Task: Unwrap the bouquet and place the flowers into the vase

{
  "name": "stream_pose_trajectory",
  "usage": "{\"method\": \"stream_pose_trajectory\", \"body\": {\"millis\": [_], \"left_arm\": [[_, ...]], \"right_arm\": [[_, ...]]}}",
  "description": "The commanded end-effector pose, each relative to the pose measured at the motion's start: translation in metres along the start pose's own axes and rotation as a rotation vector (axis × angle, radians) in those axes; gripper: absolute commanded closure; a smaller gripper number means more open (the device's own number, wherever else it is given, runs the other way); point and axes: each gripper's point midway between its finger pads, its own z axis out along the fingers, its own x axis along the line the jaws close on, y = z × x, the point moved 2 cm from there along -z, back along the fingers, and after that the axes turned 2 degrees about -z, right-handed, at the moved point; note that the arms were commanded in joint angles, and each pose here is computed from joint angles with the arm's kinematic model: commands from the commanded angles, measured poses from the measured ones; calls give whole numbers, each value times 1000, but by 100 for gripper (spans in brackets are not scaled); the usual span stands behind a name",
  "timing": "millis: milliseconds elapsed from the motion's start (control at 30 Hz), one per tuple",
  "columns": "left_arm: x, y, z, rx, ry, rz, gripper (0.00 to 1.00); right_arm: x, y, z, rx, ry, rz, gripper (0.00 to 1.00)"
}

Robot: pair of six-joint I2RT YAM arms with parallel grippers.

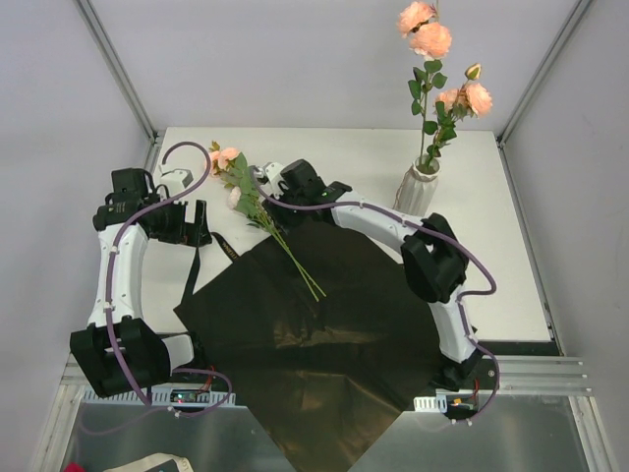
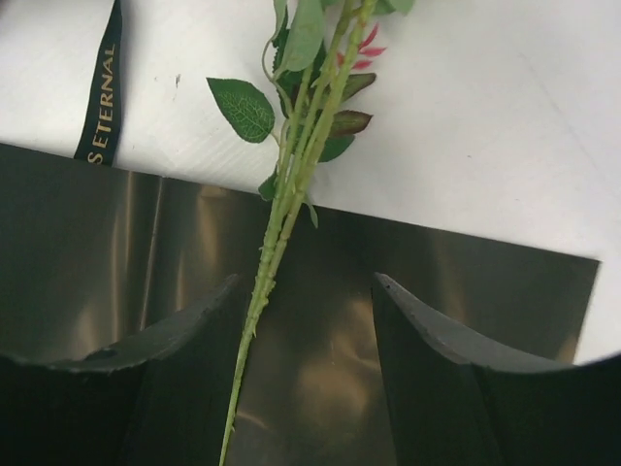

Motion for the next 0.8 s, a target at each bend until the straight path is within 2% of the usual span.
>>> {"method": "stream_pose_trajectory", "body": {"millis": [0, 467, 767], "left_arm": [[3, -7, -2, 1, 5, 13, 1], [12, -19, 7, 48, -2, 35, 1], [16, -20, 11, 61, -11, 30, 1]], "right_arm": [[12, 32, 0, -51, 79, -2, 44], [10, 19, 48, -40, 115, 73, 47], [5, 12, 64, -27, 110, 115, 51]]}}
